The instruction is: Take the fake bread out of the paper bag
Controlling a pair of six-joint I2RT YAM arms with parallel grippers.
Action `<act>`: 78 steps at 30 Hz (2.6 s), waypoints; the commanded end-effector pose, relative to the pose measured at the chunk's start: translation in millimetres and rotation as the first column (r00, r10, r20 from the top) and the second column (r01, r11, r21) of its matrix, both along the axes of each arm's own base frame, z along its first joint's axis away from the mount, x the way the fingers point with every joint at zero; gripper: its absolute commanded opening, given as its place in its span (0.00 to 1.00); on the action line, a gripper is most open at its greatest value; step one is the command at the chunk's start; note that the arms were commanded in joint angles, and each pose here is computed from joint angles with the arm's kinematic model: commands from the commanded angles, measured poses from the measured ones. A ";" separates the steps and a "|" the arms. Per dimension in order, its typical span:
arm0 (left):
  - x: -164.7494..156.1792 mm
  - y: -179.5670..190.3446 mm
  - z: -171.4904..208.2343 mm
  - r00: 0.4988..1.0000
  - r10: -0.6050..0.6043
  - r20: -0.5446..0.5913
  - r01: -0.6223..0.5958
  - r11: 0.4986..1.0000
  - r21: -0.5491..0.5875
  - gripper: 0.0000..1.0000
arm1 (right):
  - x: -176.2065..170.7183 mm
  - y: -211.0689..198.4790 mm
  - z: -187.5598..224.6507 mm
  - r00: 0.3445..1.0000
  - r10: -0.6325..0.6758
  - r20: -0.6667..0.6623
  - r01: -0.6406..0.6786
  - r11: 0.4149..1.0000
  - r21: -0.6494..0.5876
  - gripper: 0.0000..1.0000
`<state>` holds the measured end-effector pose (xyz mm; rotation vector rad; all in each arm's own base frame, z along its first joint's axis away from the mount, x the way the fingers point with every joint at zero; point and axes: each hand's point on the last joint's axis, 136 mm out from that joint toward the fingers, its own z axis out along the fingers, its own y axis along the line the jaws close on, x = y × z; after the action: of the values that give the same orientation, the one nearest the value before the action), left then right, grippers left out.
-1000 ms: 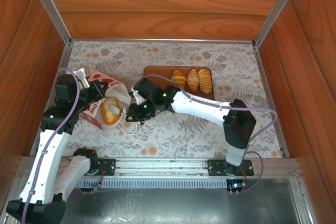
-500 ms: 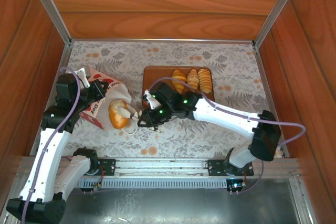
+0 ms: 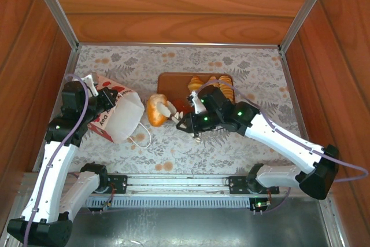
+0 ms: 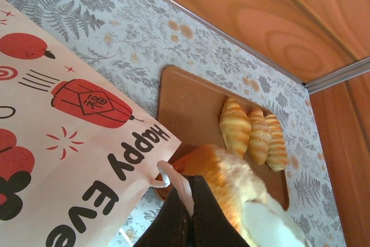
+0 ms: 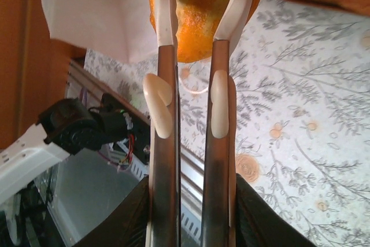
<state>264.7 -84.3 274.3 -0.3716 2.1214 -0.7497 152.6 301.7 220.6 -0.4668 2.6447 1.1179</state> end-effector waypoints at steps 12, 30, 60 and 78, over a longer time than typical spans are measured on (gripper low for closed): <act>-3.3 -2.9 17.2 0.998 -0.017 0.059 0.018 1.000 -0.009 0.00 | 98.9 -3.3 7.1 0.938 -0.345 0.040 0.340 0.936 0.096 0.23; -9.7 -4.4 21.3 0.996 -0.033 0.082 0.034 0.999 -0.012 0.00 | 162.9 36.3 -33.5 0.890 -0.456 -0.017 0.456 0.888 0.057 0.23; -8.4 -4.3 20.1 0.996 -0.038 0.083 0.038 0.999 0.002 0.00 | 151.2 35.6 -66.7 0.798 -0.592 -0.115 0.593 0.805 -0.023 0.32; -10.6 -3.8 18.2 0.996 -0.036 0.083 0.036 0.999 -0.001 0.00 | 143.8 52.0 -70.6 0.802 -0.571 -0.172 0.576 0.817 -0.025 0.38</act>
<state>255.9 -85.1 286.8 -0.3256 2.0771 -0.7603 292.2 337.3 132.4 0.4718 2.6489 0.9304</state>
